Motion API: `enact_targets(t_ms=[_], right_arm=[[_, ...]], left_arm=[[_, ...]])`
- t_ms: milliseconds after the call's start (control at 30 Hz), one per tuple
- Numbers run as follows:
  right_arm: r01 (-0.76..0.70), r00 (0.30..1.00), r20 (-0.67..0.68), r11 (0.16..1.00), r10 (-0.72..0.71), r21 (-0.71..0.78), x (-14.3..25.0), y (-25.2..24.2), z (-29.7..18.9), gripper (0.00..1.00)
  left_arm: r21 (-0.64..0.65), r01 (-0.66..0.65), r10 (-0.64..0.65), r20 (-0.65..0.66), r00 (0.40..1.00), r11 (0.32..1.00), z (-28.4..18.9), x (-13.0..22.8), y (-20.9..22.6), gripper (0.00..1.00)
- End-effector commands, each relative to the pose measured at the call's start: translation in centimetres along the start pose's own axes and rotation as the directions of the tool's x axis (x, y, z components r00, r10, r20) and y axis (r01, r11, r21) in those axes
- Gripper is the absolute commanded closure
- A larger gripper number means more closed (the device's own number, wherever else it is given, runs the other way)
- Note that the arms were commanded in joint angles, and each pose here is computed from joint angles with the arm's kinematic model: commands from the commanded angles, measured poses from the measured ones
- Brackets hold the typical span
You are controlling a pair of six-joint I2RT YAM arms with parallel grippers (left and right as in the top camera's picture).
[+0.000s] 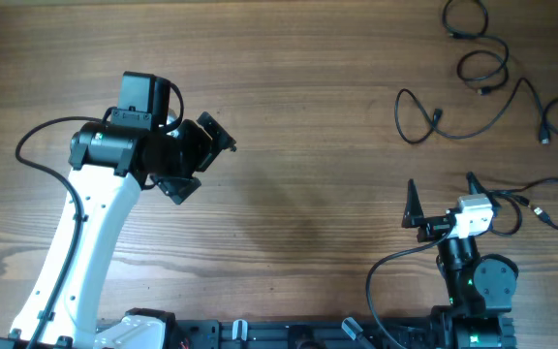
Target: Untangle cables
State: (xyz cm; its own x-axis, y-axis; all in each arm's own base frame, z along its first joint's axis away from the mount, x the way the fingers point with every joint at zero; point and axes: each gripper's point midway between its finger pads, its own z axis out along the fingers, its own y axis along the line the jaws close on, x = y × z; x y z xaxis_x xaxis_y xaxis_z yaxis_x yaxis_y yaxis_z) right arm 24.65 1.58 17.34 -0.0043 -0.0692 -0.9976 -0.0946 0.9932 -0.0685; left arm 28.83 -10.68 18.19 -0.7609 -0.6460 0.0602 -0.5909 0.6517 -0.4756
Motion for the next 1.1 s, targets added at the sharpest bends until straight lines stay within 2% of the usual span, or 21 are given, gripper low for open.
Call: enact_targets(t_ms=[0,100,167,267,367,433,800,933,1067], right_arm=[[0.01,1.0,0.012,1.0,-0.01,0.011,-0.2,-0.1,0.0,0.0],[0.01,1.0,0.012,1.0,-0.01,0.011,-0.2,-0.1,0.0,0.0],[0.01,1.0,0.012,1.0,-0.01,0.01,-0.2,-0.1,0.0,0.0],[0.01,1.0,0.012,1.0,-0.01,0.01,-0.2,-0.1,0.0,0.0],[0.01,1.0,0.012,1.0,-0.01,0.011,-0.2,-0.1,0.0,0.0],[0.01,1.0,0.012,1.0,-0.01,0.011,-0.2,-0.1,0.0,0.0],[0.01,1.0,0.012,1.0,-0.01,0.011,-0.2,-0.1,0.0,0.0],[0.01,1.0,0.012,1.0,-0.01,0.011,-0.2,-0.1,0.0,0.0],[0.009,1.0,0.012,1.0,-0.009,0.011,-0.2,-0.1,0.0,0.0]], left_arm=[[-0.034,-0.01,0.012,0.061,0.998,0.999,-0.2,-1.0,0.4,0.0],[-0.116,-0.021,0.032,0.088,0.996,0.993,-0.4,-1.3,2.1,0.0],[-0.126,-0.17,0.18,0.074,0.981,0.977,-0.4,-1.4,2.0,0.0],[-0.133,-0.285,0.294,0.058,0.954,0.949,-0.4,-1.3,2.0,0.0],[-0.13,-0.509,0.519,0.053,0.853,0.851,-0.3,-1.8,1.3,0.0],[-0.121,-0.6,0.61,0.086,0.788,0.791,-0.4,-2.5,0.3,0.0],[-0.124,-0.62,0.63,0.079,0.772,0.775,0.7,-2.5,1.1,0.0],[-0.105,-0.638,0.646,0.152,0.748,0.763,2.7,-2.9,1.8,0.0],[-0.116,-0.639,0.648,0.178,0.74,0.761,2.1,-2.1,3.0,0.0]])
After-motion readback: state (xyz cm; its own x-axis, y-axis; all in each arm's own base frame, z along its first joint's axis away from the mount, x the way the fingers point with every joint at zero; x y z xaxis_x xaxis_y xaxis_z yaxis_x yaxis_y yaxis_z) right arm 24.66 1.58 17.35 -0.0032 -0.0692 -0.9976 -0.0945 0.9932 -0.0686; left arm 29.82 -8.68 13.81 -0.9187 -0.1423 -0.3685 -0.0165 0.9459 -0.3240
